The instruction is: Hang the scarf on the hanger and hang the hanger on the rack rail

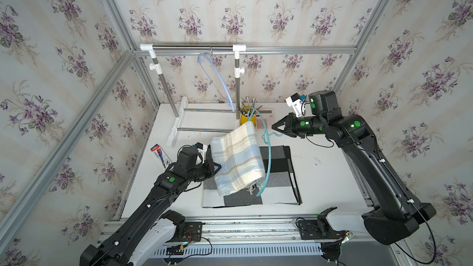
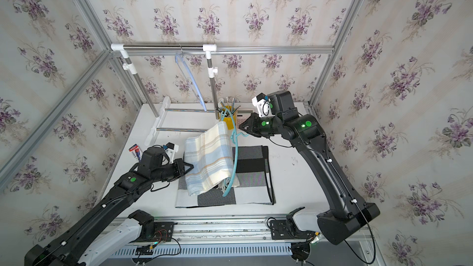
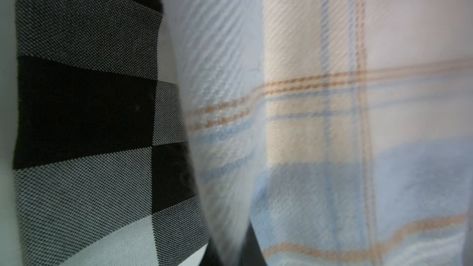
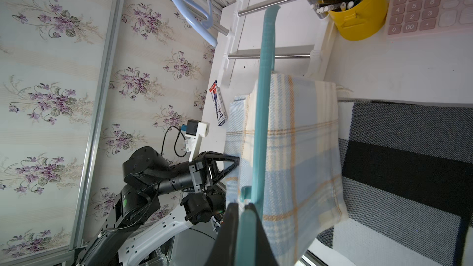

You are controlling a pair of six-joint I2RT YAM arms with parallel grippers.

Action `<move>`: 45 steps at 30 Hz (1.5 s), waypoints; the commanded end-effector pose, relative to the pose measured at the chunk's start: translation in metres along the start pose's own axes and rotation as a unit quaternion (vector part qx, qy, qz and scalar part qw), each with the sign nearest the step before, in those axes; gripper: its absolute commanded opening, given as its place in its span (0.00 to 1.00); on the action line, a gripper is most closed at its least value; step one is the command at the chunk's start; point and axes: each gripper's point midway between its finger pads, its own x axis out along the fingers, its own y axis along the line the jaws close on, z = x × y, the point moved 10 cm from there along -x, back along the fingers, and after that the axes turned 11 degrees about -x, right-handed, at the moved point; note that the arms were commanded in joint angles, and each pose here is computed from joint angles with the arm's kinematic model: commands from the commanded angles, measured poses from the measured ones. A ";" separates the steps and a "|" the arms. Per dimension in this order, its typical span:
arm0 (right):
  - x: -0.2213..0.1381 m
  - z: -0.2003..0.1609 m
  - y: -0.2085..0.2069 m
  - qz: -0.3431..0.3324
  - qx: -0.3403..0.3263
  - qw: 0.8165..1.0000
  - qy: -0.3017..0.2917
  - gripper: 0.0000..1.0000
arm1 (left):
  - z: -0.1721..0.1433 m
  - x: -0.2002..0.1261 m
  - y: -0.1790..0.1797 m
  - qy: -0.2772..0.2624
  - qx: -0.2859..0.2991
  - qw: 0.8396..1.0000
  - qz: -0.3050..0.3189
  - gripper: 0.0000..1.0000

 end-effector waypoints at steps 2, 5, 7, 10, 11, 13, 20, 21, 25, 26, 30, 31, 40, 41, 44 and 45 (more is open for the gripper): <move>-0.004 0.006 0.006 0.012 -0.018 1.000 -0.016 0.00 | 0.005 0.007 0.006 -0.019 0.011 1.000 0.003 0.00; -0.003 0.008 0.006 0.015 -0.017 1.000 -0.015 0.00 | 0.006 0.014 0.016 -0.016 0.001 1.000 0.005 0.00; -0.001 0.008 0.006 0.016 -0.015 1.000 -0.013 0.00 | 0.007 0.017 0.016 -0.015 0.003 1.000 0.000 0.00; 0.000 0.009 0.005 0.018 -0.013 1.000 -0.010 0.00 | 0.014 0.016 0.010 -0.025 0.019 0.999 0.008 0.00; 0.001 0.009 0.006 0.019 -0.013 1.000 -0.008 0.00 | 0.018 0.015 0.007 -0.029 0.023 0.999 0.010 0.00; 0.000 0.009 0.006 0.021 -0.012 1.000 -0.007 0.00 | 0.022 0.014 0.002 -0.032 0.028 0.999 0.003 0.00; 0.004 0.008 0.004 0.022 -0.011 1.000 0.001 0.00 | 0.027 0.015 0.002 -0.043 0.036 0.998 0.009 0.00; 0.004 0.008 0.004 0.022 -0.009 1.000 0.003 0.00 | 0.028 0.016 0.004 -0.044 0.037 0.998 0.012 0.00; 0.003 0.006 0.004 0.025 -0.009 1.000 0.007 0.00 | 0.038 0.020 0.004 -0.049 0.046 0.998 0.018 0.00; 0.003 0.006 0.004 0.025 -0.010 1.000 0.008 0.00 | 0.041 0.021 0.002 -0.049 0.051 0.997 0.020 0.00; 0.003 0.003 0.003 0.026 -0.010 1.000 0.011 0.00 | 0.050 0.022 -0.002 -0.051 0.058 0.997 0.025 0.00; 0.003 0.002 0.003 0.026 -0.011 1.000 0.012 0.00 | 0.052 0.022 -0.002 -0.052 0.057 0.997 0.025 0.00; 0.006 0.003 0.003 0.027 -0.009 0.999 0.013 0.00 | 0.047 0.030 0.013 -0.029 0.043 0.998 0.023 0.00; 0.006 0.003 0.002 0.027 -0.009 1.000 0.013 0.00 | 0.046 0.032 0.017 -0.026 0.041 0.999 0.024 0.09; 0.007 0.003 0.001 0.022 -0.009 1.000 0.013 0.00 | 0.043 0.025 0.014 -0.008 0.048 0.998 0.036 0.43; 0.007 0.003 0.001 0.020 -0.009 1.000 0.013 0.00 | 0.042 0.017 0.009 -0.005 0.053 0.998 0.045 0.48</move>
